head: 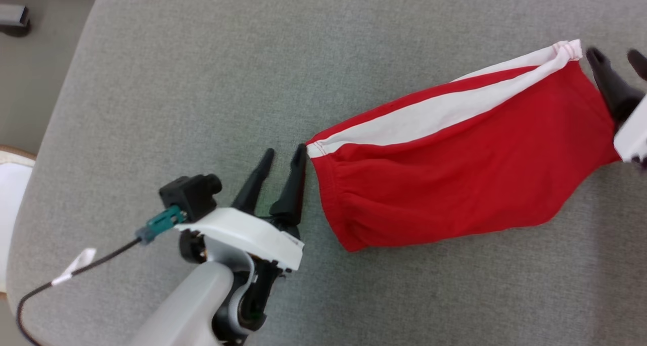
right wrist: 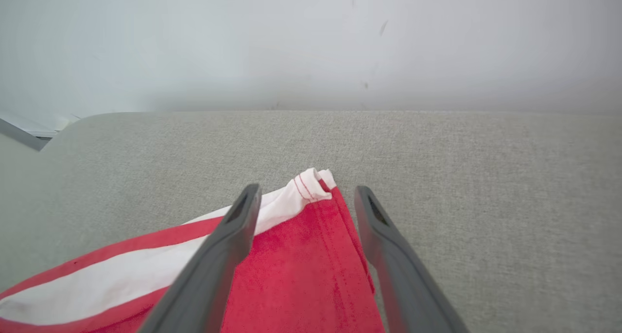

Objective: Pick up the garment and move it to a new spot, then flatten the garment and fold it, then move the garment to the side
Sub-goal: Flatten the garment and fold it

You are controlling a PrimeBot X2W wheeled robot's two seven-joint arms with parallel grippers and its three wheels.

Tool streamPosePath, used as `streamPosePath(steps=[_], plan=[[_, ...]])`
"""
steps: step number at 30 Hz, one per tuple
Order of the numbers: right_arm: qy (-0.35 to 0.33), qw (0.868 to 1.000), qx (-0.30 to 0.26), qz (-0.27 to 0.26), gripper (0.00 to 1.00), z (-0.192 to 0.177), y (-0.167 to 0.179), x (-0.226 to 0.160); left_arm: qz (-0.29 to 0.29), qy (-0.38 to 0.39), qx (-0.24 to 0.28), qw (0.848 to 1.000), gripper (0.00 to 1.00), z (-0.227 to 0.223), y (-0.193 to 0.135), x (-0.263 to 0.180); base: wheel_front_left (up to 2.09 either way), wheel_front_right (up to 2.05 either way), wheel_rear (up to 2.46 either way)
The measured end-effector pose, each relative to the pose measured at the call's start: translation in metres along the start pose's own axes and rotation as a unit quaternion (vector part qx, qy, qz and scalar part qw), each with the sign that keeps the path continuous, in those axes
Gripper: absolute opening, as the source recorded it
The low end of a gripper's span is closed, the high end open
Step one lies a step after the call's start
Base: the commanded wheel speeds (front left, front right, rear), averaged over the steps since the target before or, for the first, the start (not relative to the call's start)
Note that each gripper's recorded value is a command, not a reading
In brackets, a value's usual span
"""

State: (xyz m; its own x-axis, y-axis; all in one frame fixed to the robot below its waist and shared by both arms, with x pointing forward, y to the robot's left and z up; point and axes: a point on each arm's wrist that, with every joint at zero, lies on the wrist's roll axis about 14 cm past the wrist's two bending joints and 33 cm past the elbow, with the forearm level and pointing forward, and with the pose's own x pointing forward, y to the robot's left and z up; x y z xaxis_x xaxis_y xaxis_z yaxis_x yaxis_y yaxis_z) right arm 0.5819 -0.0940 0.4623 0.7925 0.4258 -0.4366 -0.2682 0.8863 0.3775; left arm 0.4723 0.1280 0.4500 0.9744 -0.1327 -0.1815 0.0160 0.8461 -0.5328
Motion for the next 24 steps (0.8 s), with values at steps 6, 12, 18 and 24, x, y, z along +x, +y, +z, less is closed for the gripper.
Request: streamPosePath(steps=[6,12,18,24], plan=[[0.060,0.988,-0.137,-0.038,1.00,-0.037,-0.027,-0.033,0.006,-0.066,0.128,0.990,1.00,0.027,-0.003,-0.012,0.00,0.00,0.00],[0.096,0.984,-0.144,-0.044,1.00,-0.060,-0.039,-0.029,0.006,-0.124,0.225,0.966,1.00,0.047,-0.007,-0.021,0.00,0.00,0.00],[0.117,0.983,-0.139,-0.036,1.00,-0.062,-0.036,-0.003,0.018,-0.142,0.260,0.955,1.00,0.049,-0.002,-0.026,0.00,0.00,0.00],[0.166,0.974,-0.147,-0.041,1.00,-0.073,-0.036,0.020,0.032,-0.139,0.260,0.955,1.00,0.046,0.007,-0.031,0.00,0.00,0.00]])
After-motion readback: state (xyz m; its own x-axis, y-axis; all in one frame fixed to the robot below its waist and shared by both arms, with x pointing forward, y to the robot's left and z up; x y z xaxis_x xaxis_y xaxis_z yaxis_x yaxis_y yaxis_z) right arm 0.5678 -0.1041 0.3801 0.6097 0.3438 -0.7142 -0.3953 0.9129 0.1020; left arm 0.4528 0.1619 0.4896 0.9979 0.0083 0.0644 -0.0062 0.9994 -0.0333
